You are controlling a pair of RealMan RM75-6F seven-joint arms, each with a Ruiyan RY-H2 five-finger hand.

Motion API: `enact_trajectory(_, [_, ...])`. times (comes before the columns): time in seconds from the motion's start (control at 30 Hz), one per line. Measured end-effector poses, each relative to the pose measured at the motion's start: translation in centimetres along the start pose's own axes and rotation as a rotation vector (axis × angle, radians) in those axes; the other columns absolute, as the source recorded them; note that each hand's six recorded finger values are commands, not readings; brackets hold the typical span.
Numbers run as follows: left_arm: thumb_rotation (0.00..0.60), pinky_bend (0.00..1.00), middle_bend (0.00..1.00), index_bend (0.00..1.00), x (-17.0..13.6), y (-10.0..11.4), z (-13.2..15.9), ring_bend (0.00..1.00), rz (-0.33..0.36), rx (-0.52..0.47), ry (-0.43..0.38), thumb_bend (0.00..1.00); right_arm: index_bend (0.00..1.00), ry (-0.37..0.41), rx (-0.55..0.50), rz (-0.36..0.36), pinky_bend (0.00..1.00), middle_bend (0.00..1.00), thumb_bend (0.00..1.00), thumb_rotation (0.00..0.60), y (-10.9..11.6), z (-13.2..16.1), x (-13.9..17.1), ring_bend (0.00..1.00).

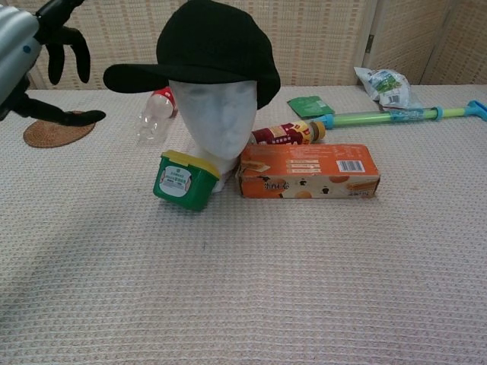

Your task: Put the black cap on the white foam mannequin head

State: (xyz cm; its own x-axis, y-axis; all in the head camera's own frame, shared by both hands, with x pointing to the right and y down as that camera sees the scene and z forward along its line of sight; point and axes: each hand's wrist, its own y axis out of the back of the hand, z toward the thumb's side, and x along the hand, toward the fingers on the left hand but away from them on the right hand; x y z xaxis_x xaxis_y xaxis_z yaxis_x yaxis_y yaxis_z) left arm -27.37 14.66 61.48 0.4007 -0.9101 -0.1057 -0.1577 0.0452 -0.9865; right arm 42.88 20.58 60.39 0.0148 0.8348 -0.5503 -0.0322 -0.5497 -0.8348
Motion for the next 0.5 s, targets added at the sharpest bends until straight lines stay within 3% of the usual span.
enact_trajectory(0.03, [0.600, 0.46, 0.28, 0.02, -1.0, 0.3, -1.3, 0.29, -0.052, -0.011, 0.046, 0.11, 0.00, 0.000, 0.002, -0.001, 0.00, 0.00, 0.03, 0.600, 0.0, 0.0, 0.0, 0.00])
enact_trajectory(0.1, [0.600, 0.35, 0.24, 0.07, -2.6, 0.9, -3.5, 0.22, -0.137, -0.022, 0.119, 0.11, 0.00, 0.001, 0.007, 0.000, 0.00, 0.00, 0.03, 0.600, -0.1, 0.1, -0.1, 0.00])
enact_trajectory(0.23, [0.600, 0.25, 0.20, 0.17, -7.2, 3.4, -9.6, 0.15, -0.317, -0.022, 0.287, 0.11, 0.00, 0.005, 0.017, -0.009, 0.00, 0.00, 0.03, 0.600, -0.4, 0.3, -0.3, 0.00])
enact_trajectory(0.43, [0.600, 0.23, 0.17, 0.19, -14.3, 5.7, -15.9, 0.11, -0.408, -0.015, 0.521, 0.11, 0.00, 0.009, 0.011, -0.059, 0.00, 0.00, 0.03, 0.600, -0.4, 0.6, -0.5, 0.00])
enact_trajectory(0.5, [0.600, 0.23, 0.16, 0.19, -15.1, 6.1, -17.1, 0.10, -0.414, 0.010, 0.548, 0.11, 0.00, 0.009, 0.006, -0.076, 0.00, 0.00, 0.03, 0.600, -0.2, 0.6, -0.4, 0.00])
